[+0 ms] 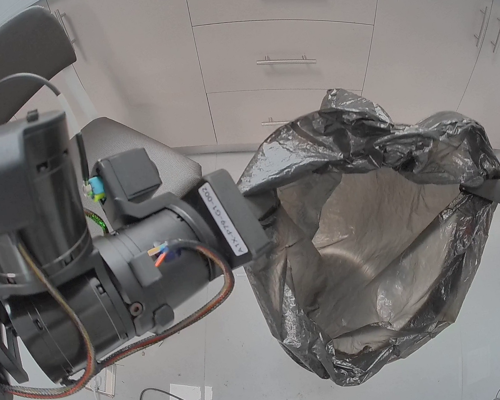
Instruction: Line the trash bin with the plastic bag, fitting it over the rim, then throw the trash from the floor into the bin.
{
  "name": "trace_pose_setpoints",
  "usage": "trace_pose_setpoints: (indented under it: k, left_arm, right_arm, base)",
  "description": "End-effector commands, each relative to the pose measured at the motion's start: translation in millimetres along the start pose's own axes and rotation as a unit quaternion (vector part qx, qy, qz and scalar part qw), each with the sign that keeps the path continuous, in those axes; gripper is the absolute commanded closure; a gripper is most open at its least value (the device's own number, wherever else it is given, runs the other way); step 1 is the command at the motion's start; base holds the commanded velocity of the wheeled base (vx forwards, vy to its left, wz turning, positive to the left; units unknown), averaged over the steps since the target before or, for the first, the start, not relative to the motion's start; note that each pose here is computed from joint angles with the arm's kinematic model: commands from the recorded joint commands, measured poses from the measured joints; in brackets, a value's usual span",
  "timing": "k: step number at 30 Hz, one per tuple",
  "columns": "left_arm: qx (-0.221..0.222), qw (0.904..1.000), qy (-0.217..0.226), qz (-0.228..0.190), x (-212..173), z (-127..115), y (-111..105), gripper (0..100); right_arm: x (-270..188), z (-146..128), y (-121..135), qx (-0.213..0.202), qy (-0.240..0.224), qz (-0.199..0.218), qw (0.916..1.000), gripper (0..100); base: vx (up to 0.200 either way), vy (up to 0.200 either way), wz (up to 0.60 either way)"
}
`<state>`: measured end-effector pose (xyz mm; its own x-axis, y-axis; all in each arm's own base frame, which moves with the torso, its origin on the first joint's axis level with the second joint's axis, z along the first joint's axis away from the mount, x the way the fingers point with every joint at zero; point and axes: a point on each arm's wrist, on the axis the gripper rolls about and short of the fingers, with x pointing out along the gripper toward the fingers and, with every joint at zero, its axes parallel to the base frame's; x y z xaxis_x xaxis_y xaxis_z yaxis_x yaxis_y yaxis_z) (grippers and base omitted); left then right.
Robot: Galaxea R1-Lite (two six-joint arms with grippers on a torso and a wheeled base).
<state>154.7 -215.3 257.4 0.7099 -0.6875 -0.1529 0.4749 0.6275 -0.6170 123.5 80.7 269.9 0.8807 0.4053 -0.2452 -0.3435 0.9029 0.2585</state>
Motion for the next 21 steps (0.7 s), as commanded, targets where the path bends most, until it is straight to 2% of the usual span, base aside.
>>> trace_pose_setpoints:
  k: [1,5,14,18,21]
  left_arm:
    - [-0.019,0.9996,0.020,0.005,5.7,-6.3,7.1,100]
    - [-0.041,0.9983,0.041,-0.008,8.3,-9.1,8.5,100]
    - [-0.034,0.9966,0.072,0.022,31.4,-27.9,20.1,100]
    - [-0.033,0.9960,0.077,0.032,43.5,-38.2,29.6,100]
    - [-0.030,0.9960,0.077,0.034,47.7,-45.7,36.9,100]
  right_arm:
    - [-2.6,-8.6,-1.1,-0.003,0.011,0.004,0.9999,100]
    - [-9.2,-8.3,1.1,-0.004,0.006,0.017,0.9998,100]
    - [-5.6,-21.4,-3.3,-0.008,0.028,0.008,0.9995,100]
    - [4.4,-40.2,-8.2,-0.012,0.064,-0.003,0.9979,100]
    - [16.9,-53.8,-10.6,-0.013,0.072,-0.005,0.9973,100]
  base:
    - [0.000,0.000,0.00]
    - [0.000,0.000,0.00]
    - [0.000,0.000,0.00]
    - [0.000,0.000,0.00]
    - [0.000,0.000,0.00]
